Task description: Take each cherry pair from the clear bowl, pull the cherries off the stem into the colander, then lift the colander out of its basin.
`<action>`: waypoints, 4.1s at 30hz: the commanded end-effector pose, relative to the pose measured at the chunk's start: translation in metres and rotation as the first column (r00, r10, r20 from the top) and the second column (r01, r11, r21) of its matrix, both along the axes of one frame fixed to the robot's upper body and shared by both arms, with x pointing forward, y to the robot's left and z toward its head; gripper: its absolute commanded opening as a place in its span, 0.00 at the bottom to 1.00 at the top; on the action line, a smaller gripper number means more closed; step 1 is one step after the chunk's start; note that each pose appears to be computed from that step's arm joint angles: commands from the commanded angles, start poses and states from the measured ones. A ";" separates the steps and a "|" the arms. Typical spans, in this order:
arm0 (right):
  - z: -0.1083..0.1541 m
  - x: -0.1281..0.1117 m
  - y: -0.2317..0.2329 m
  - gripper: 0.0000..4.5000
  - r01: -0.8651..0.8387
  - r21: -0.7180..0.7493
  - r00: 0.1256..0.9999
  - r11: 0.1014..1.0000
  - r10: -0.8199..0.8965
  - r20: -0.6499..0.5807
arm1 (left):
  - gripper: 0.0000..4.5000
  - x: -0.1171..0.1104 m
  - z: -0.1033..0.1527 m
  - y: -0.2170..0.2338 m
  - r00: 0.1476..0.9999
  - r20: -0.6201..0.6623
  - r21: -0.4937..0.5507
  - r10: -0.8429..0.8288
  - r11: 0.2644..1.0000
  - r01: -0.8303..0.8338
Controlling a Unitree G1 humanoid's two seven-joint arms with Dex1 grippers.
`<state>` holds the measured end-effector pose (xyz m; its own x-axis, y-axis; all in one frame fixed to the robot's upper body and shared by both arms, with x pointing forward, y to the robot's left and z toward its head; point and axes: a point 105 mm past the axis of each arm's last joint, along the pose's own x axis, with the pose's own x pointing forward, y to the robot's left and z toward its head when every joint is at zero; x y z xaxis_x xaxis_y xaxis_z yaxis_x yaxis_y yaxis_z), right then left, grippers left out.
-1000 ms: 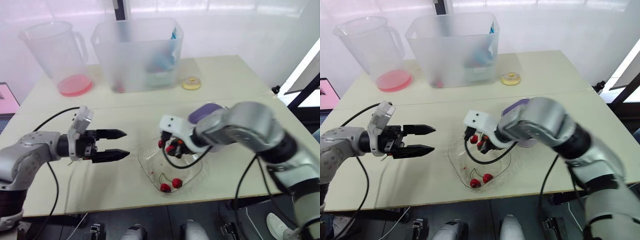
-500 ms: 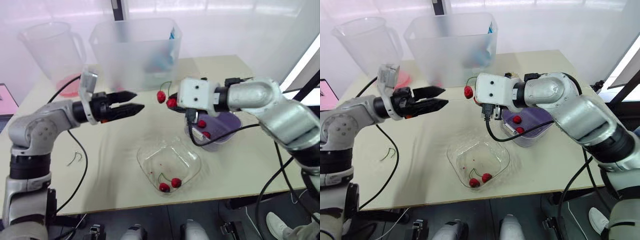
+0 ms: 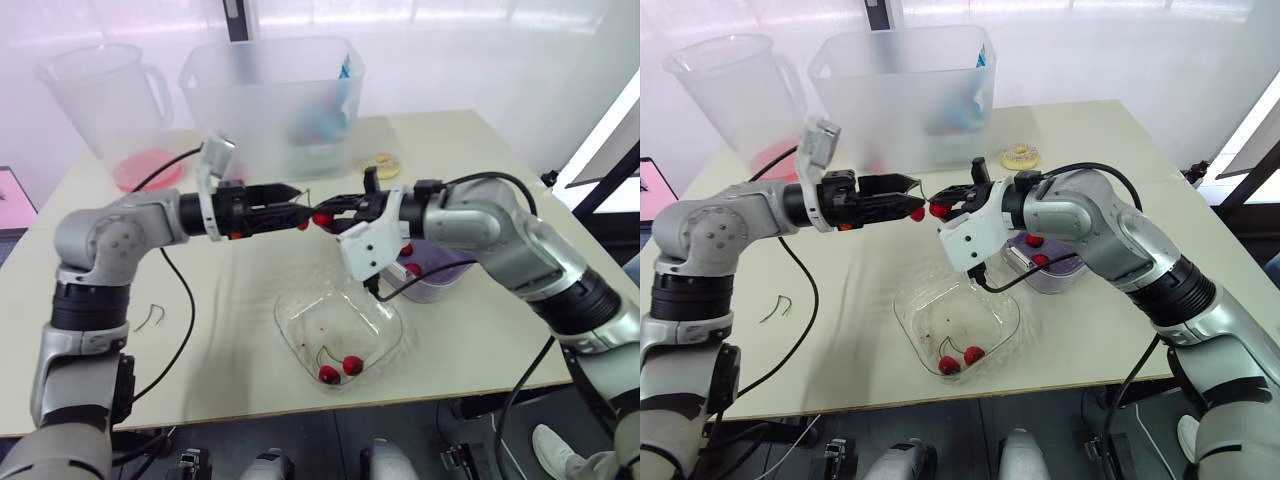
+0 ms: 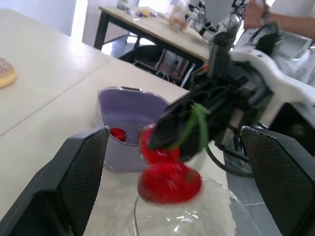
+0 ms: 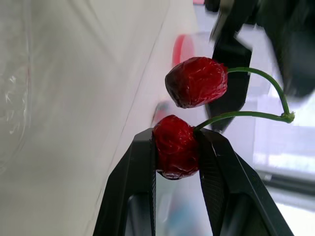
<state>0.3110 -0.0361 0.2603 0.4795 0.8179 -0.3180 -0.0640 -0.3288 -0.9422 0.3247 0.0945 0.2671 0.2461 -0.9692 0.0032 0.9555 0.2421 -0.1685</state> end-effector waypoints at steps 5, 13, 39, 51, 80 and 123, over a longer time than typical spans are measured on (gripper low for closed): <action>-0.004 -0.011 -0.004 0.25 -0.053 -0.066 0.997 0.996 0.056 0.045 | 1.00 -0.008 0.003 -0.013 0.996 0.084 0.054 -0.030 0.998 0.026; -0.014 -0.010 -0.009 0.25 -0.037 -0.074 0.999 0.997 0.037 0.008 | 0.58 -0.015 -0.003 -0.014 0.996 0.071 0.065 -0.047 0.997 0.042; -0.019 -0.010 -0.007 0.25 -0.016 -0.070 0.999 0.997 0.013 -0.039 | 0.48 -0.018 -0.013 -0.012 0.995 0.087 0.095 -0.037 0.995 0.029; -0.019 -0.013 -0.005 0.25 -0.020 -0.068 0.999 0.998 0.017 -0.048 | 0.08 -0.020 -0.015 -0.016 0.996 0.070 0.099 -0.063 0.994 0.056; -0.004 -0.028 -0.054 1.00 0.507 0.345 0.247 0.790 0.251 -0.936 | 0.00 -0.029 -0.007 -0.007 0.990 0.087 0.063 -0.115 0.992 0.110; -0.030 -0.026 -0.019 0.49 0.477 0.273 0.154 0.836 0.226 -0.962 | 0.00 -0.038 -0.013 -0.014 0.988 0.068 0.034 -0.138 0.990 0.136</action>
